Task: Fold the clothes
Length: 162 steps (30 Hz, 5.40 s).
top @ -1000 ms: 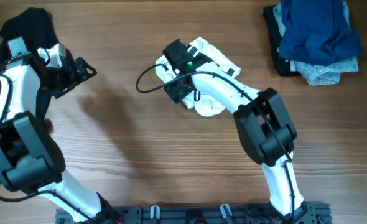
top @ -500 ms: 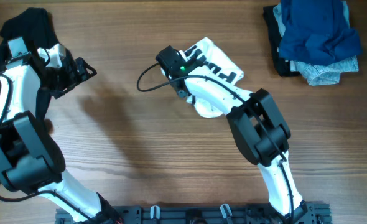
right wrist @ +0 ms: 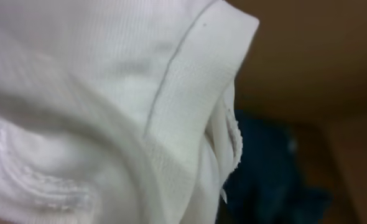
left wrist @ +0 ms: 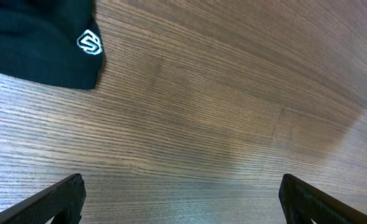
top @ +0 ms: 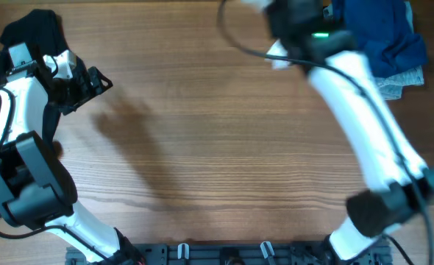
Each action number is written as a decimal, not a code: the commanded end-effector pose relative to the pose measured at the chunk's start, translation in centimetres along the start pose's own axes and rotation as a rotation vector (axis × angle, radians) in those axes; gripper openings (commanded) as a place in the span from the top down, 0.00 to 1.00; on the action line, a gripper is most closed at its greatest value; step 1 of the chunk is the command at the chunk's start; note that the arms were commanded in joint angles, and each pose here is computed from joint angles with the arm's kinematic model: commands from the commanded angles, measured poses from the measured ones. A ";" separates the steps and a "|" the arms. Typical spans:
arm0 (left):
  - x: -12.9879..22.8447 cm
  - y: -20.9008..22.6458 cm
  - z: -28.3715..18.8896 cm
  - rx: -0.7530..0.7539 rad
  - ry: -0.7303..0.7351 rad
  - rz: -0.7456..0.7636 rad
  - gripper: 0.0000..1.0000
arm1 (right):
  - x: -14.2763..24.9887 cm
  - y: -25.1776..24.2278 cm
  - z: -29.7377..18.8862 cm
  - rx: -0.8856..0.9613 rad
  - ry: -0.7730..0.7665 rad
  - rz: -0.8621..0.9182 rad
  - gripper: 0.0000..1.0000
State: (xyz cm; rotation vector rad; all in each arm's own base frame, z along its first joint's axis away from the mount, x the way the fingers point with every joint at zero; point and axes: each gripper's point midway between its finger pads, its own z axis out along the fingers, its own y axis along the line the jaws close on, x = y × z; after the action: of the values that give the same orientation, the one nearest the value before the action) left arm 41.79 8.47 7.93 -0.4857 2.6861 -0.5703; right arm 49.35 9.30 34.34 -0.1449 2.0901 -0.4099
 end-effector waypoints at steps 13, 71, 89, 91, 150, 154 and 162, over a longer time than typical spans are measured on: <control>-1.6 -0.4 -1.0 -0.003 -0.066 0.024 0.00 | 2.7 -21.6 6.8 0.420 0.052 -0.037 0.96; -1.2 -0.1 -1.0 -0.019 -0.051 0.017 0.00 | 16.4 -16.6 22.6 -0.112 0.231 0.430 0.82; -1.2 -0.1 -1.0 -0.019 -0.051 0.017 0.00 | 35.6 -6.2 29.6 -0.273 0.676 0.583 0.00; -1.2 -0.1 -1.0 -0.019 -0.051 0.017 0.00 | 34.9 -6.3 29.3 -0.289 0.667 0.571 0.00; -0.9 -0.1 -1.0 -0.020 -0.038 0.010 0.00 | 16.0 -4.9 -15.2 -0.448 -0.341 0.320 0.00; -0.9 -0.1 -1.0 -0.020 -0.038 0.010 0.00 | 21.4 -2.6 -13.8 -0.458 -0.436 0.322 0.00; -0.9 -0.1 -1.0 -0.020 -0.038 0.010 0.00 | 26.8 -0.9 -12.5 -0.441 -0.531 0.332 0.00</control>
State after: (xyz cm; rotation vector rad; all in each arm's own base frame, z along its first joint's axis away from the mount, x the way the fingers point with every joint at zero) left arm 41.90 8.89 7.82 -0.4875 2.6865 -0.5359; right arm 25.13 3.95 19.45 -0.1196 1.6453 0.2654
